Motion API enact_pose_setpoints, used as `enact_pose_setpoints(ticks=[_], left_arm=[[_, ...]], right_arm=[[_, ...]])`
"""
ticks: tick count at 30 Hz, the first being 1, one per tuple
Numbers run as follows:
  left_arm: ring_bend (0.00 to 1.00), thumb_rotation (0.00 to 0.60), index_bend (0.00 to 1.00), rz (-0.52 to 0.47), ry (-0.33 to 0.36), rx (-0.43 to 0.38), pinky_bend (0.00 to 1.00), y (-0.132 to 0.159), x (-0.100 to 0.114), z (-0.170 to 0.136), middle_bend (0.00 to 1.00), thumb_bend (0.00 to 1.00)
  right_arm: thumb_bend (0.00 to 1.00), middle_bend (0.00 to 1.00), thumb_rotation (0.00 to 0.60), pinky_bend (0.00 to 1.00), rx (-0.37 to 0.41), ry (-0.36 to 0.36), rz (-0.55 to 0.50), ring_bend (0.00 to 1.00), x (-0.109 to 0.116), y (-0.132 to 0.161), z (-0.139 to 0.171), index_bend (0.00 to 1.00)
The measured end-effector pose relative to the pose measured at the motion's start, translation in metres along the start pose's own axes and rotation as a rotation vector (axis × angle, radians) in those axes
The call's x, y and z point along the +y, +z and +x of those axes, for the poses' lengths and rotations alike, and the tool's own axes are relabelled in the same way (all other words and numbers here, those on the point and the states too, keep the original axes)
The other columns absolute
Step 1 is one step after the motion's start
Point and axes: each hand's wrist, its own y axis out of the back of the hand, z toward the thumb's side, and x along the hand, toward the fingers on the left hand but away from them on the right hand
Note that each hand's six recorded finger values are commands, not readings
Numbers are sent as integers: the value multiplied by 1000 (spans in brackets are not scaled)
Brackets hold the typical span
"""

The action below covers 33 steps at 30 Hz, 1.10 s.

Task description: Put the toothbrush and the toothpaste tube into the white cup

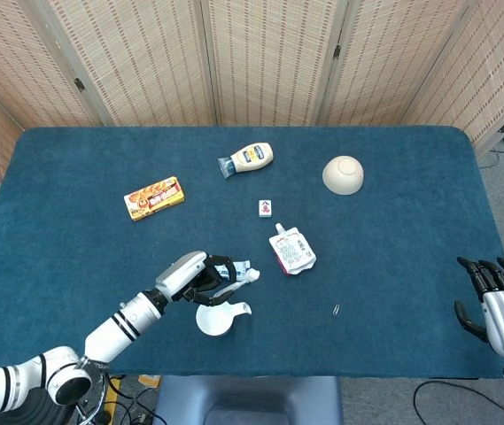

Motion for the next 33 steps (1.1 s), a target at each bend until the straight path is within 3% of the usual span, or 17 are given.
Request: enact_pose_setpoints(ticks=[9,26,29,33], left_arm=[[960,600,615,37,-23,-7,992,-10,-23,-1,1000,448],[951,600,578,47,-30,42,974,-32,-27,-22,1000,447],[939,600,528,54,-32,46,954,-36,-29,-23,1000,442],[921,600,349,78,-45,54,928,-40,-29,-26,1000,430]], right_arm=[[336,244,600,116,-10,-3,-3,177,1,-4,1,141],[336,245,600,116,2,-4,-5,179,1,0,-2,141],[336,245,600,116,6,-3,-4,180,1,2,-2,141],[336,245,600,116,8,-7,-4,180,3,3,-2,141]])
